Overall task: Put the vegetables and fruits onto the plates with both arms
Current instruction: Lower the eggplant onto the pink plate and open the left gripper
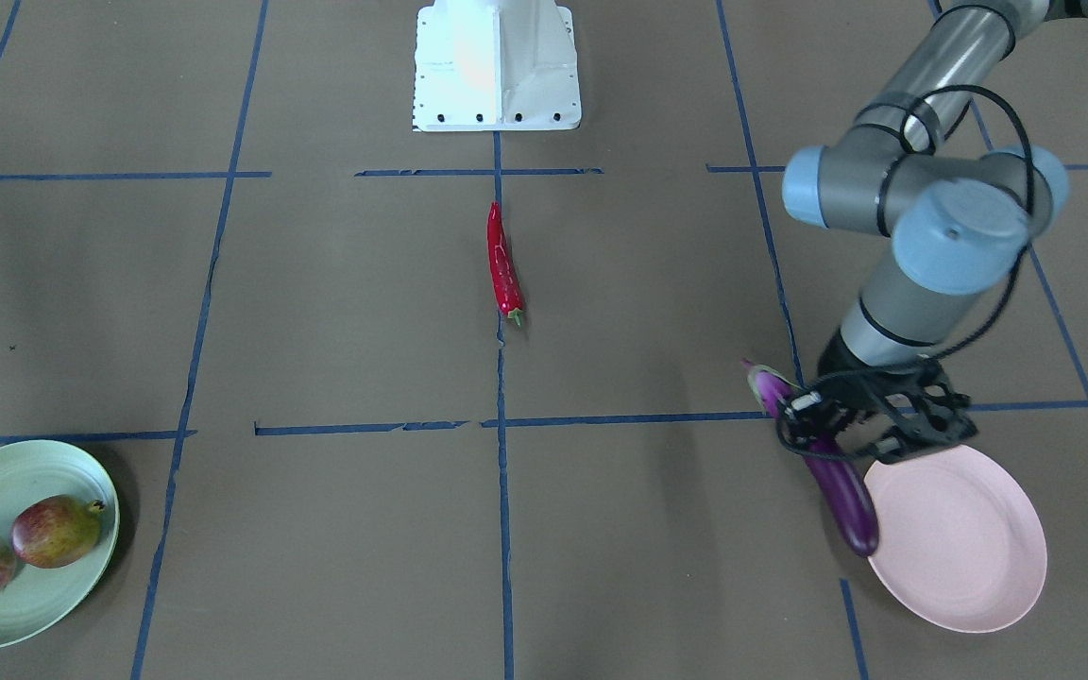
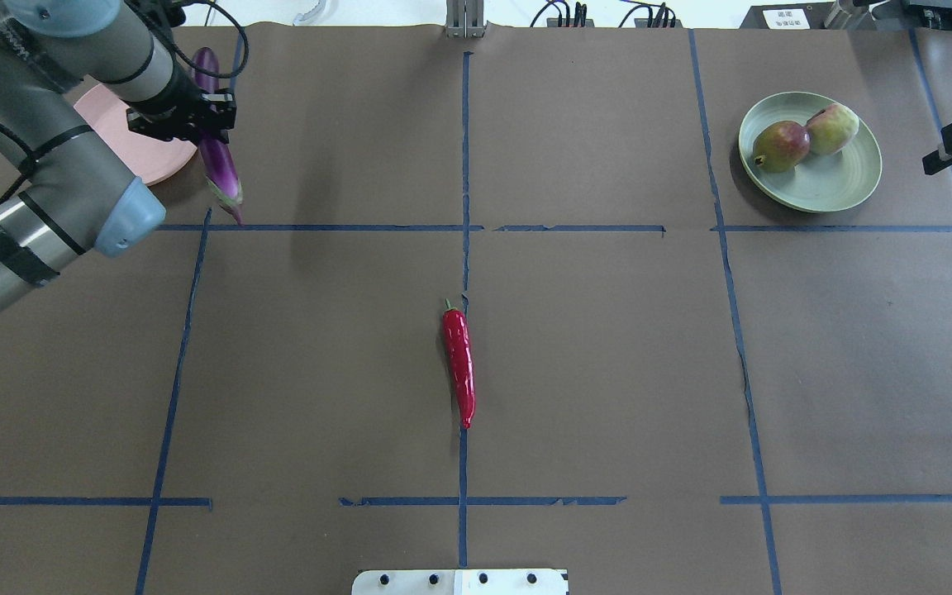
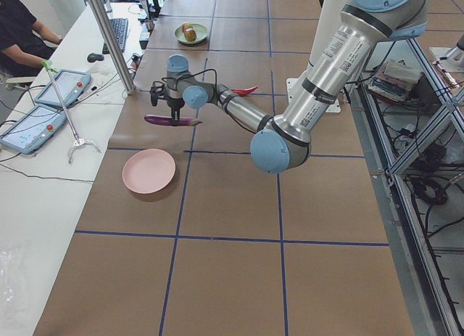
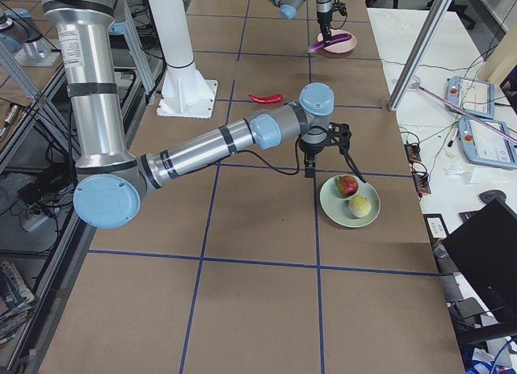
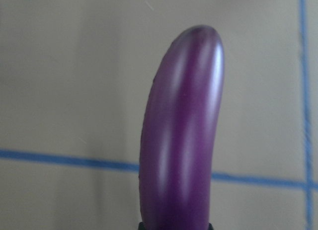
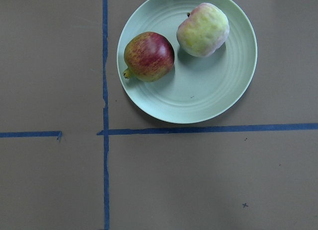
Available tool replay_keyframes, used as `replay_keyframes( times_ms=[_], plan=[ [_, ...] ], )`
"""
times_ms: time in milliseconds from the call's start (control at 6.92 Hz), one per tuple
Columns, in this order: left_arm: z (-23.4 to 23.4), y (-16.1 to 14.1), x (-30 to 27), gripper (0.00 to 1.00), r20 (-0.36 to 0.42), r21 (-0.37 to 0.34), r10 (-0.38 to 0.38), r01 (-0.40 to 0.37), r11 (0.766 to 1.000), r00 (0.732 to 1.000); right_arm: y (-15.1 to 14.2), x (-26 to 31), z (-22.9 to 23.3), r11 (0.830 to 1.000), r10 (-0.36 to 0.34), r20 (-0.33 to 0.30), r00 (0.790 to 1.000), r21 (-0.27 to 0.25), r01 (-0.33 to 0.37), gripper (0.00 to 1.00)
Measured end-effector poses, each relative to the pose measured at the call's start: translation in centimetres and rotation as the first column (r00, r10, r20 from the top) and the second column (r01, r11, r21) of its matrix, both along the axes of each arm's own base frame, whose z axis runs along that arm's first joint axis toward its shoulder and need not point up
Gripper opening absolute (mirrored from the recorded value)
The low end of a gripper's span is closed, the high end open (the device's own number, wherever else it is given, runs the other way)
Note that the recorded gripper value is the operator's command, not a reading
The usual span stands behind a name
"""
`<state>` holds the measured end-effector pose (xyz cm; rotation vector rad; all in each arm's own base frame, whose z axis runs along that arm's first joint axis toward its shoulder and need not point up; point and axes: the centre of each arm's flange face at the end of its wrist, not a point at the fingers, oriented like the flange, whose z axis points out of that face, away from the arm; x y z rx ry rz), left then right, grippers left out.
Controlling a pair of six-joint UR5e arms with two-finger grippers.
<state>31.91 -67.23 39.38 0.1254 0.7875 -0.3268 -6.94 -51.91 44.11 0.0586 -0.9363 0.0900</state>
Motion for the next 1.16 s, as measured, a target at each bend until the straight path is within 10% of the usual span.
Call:
replay_keyframes(
  times_ms=[578, 723, 867, 1156],
  plan=[
    [13.3, -4.3, -6.7, 0.24, 0.043, -0.086, 0.084, -0.08, 0.993, 0.996, 1.7, -3.5, -2.0, 0.998, 0.007, 0.016, 1.0, -0.058, -0.006, 1.0],
    [13.4, -4.1, -6.5, 0.38, 0.012, -0.093, 0.111, -0.109, 0.99, 0.994, 2.2, -4.2, -2.9, 0.998, 0.012, 0.023, 1.0, -0.067, -0.01, 1.0],
    [13.3, -3.9, -6.4, 0.83, -0.015, -0.1, 0.13, -0.131, 0.986, 0.991, 2.5, -4.7, -3.6, 0.997, 0.016, 0.028, 0.999, -0.075, -0.013, 1.0],
    [13.3, -3.7, -6.2, 1.0, -0.032, -0.103, 0.143, -0.145, 0.984, 0.989, 2.7, -5.8, -4.3, 0.996, 0.017, 0.03, 0.999, -0.088, -0.014, 1.0]
  ],
)
